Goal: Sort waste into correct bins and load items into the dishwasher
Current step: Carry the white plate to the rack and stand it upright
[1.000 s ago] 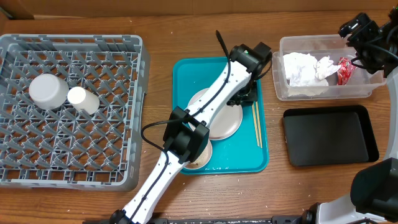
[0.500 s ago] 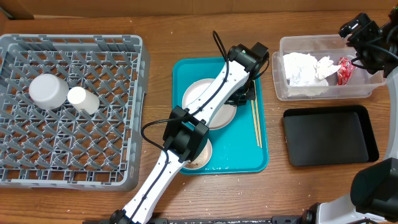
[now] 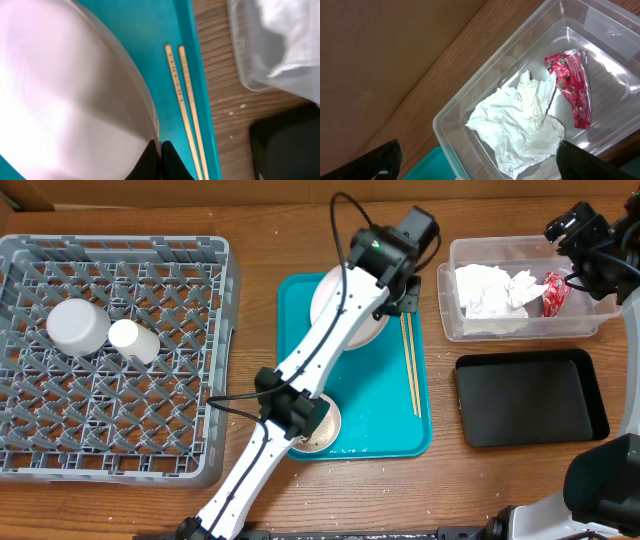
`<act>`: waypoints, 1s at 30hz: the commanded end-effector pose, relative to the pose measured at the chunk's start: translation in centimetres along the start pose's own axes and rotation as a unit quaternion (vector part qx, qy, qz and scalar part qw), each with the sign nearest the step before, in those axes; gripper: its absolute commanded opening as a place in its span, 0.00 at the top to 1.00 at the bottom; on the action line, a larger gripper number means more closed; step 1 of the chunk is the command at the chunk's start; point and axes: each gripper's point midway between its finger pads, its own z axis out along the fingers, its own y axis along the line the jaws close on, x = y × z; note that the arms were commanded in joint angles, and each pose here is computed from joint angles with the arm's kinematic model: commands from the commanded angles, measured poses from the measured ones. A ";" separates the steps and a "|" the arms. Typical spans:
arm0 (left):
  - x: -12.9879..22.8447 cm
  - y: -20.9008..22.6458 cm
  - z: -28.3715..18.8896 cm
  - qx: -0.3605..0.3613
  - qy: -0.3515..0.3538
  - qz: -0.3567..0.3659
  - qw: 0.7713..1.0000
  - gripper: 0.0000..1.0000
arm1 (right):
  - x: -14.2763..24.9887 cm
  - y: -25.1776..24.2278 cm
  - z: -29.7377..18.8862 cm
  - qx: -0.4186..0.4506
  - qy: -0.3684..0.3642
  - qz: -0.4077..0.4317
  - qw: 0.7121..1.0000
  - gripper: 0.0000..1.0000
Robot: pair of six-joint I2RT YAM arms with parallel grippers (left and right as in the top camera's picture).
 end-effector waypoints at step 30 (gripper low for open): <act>-3.2 29.7 -18.1 0.271 -0.118 -0.082 0.952 0.96 | -0.5 0.2 -1.0 0.000 -0.012 0.002 1.000 0.00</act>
